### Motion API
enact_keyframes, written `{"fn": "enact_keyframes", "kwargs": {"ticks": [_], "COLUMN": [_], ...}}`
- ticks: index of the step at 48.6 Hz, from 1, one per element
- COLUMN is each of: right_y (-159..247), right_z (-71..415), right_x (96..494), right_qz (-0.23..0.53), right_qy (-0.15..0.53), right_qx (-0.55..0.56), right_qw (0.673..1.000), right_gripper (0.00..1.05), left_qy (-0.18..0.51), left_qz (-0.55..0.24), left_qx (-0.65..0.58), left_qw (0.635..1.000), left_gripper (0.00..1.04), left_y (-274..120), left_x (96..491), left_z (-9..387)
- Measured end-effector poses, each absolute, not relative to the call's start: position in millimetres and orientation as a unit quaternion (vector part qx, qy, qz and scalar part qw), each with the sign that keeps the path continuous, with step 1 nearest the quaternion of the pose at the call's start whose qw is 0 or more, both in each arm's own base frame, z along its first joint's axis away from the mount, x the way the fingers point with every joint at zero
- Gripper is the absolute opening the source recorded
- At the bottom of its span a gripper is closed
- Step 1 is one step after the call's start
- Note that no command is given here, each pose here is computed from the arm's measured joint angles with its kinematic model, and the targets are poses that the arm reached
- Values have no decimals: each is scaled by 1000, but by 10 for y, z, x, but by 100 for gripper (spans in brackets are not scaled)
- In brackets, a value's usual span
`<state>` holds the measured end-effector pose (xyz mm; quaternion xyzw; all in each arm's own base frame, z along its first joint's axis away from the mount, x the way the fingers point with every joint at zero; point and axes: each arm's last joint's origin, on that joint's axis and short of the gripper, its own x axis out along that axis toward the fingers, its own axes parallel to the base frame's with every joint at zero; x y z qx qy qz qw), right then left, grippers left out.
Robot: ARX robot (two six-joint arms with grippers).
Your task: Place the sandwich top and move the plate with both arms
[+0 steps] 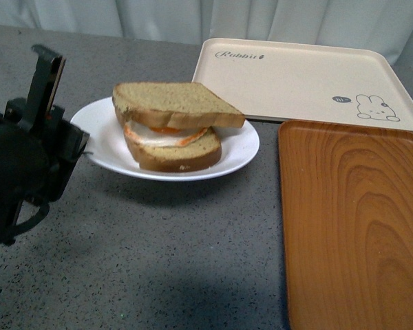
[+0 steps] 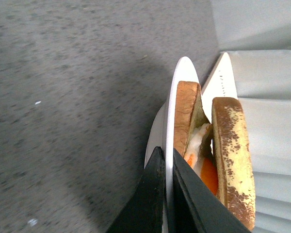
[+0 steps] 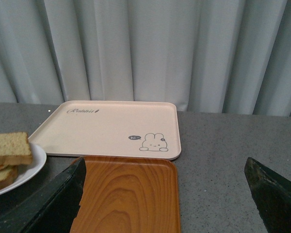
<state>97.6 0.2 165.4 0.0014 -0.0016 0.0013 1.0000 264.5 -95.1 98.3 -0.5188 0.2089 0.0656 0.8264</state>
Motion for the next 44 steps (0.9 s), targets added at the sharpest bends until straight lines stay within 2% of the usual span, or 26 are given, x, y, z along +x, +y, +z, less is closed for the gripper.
{"fn": "enact_keyframes", "kwargs": {"ticks": [22, 44], "right_y": [2, 2], "right_z": [1654, 1654], "right_x": [976, 976], "right_qz": [1, 1], "right_qy": [-2, -2], "right_qx": [1, 1], "right_qw": [1000, 1000], "right_gripper": [96, 96], "left_qy": [180, 200], "left_qz": [20, 20], "left_qx": [-505, -474], "left_qw": [844, 857], "left_gripper": [4, 4], "left_y": [-1421, -1930], "left_x": [3431, 3951], "left_z": [1256, 1065]}}
